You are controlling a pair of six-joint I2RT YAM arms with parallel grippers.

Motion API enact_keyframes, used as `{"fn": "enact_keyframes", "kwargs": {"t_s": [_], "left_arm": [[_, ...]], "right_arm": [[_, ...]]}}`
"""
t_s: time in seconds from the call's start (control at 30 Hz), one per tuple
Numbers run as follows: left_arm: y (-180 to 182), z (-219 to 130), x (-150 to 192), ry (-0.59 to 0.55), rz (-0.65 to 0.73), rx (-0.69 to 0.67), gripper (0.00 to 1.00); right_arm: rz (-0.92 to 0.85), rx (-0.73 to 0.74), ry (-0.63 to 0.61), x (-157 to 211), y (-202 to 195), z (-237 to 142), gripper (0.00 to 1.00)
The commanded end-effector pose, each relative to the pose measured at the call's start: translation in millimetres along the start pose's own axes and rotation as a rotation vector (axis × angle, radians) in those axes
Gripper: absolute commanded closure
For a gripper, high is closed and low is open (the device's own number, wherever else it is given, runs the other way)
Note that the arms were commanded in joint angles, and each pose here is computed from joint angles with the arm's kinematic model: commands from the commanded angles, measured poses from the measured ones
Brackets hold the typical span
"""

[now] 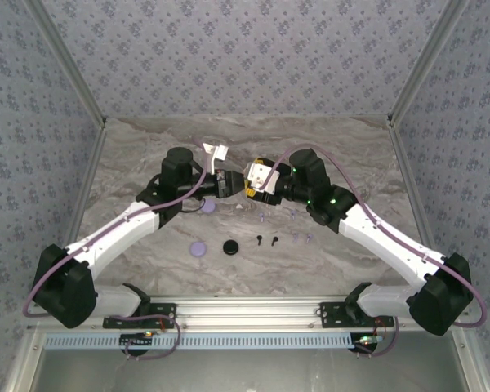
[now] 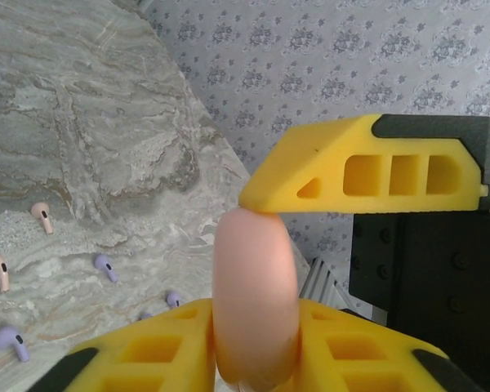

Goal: Insert wireless bluetooth earbuds into charging case

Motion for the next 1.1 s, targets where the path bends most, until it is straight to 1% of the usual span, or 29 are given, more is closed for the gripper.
{"fn": "enact_keyframes", "kwargs": {"t_s": [0.0, 0.03, 0.1, 0.17, 0.3, 0.4, 0.47, 0.6, 0.67, 0.73, 0.9, 1.07], "left_arm": [[-14.8, -0.1, -11.0, -0.024, 0.059, 0.055, 0.78], [-15.3, -0.7, -11.3, -0.025, 0.062, 0.055, 0.81], [-16.8, -2.5, -11.5, -0.032, 0.076, 0.049, 0.83], [-17.8, -5.6, -11.9, -0.048, 0.097, 0.031, 0.85], [-22.6, -14.8, -12.9, -0.108, 0.195, -0.002, 0.92], [-26.9, -23.3, -12.2, -0.179, 0.32, -0.022, 0.96], [-32.6, -28.6, -10.9, -0.222, 0.444, -0.032, 1.0], [-40.8, -32.9, -3.3, -0.273, 0.687, -0.055, 1.0], [-45.6, -32.9, -0.5, -0.287, 0.789, -0.026, 1.0], [-49.9, -31.5, 0.4, -0.285, 0.861, 0.008, 1.0], [-58.3, -25.3, -1.3, -0.254, 0.929, 0.058, 1.0], [-60.1, -21.3, -0.8, -0.237, 0.94, 0.077, 1.0]], "right_arm": [[-0.005, 0.014, -0.007, -6.6, -3.1, -1.3, 0.42], [-0.002, 0.015, -0.004, -6.9, -3.7, -1.5, 0.41], [0.015, 0.004, 0.002, -7.5, -4.4, -2.8, 0.32], [0.051, -0.013, 0.006, -8.3, -6.3, -7.6, 0.19], [0.122, -0.051, -0.006, -7.6, -5.5, -21.7, 0.01], [0.213, -0.082, -0.057, -6.2, -6.5, -39.5, 0.0], [0.294, -0.096, -0.122, -6.1, -10.3, -53.9, 0.0], [0.428, -0.081, -0.26, -4.9, -17.8, -76.4, 0.0], [0.471, -0.066, -0.302, -6.2, -18.8, -80.5, 0.0], [0.486, -0.065, -0.322, -10.2, -19.3, -81.2, 0.0], [0.476, -0.03, -0.324, -18.2, -20.6, -74.8, 0.0], [0.477, 0.008, -0.304, -18.8, -27.9, -68.0, 0.02]]}}
Point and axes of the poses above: each hand's point on the last joint's axis, 136 mm out from that joint toward the fingers, its own z axis out along the fingers, its own y axis along the line the jaws close on, x = y × z, the point moved 10 cm from there along -z, back along the fingers, and after that the axes turned 4 degrees about z, right-handed, at the moved point
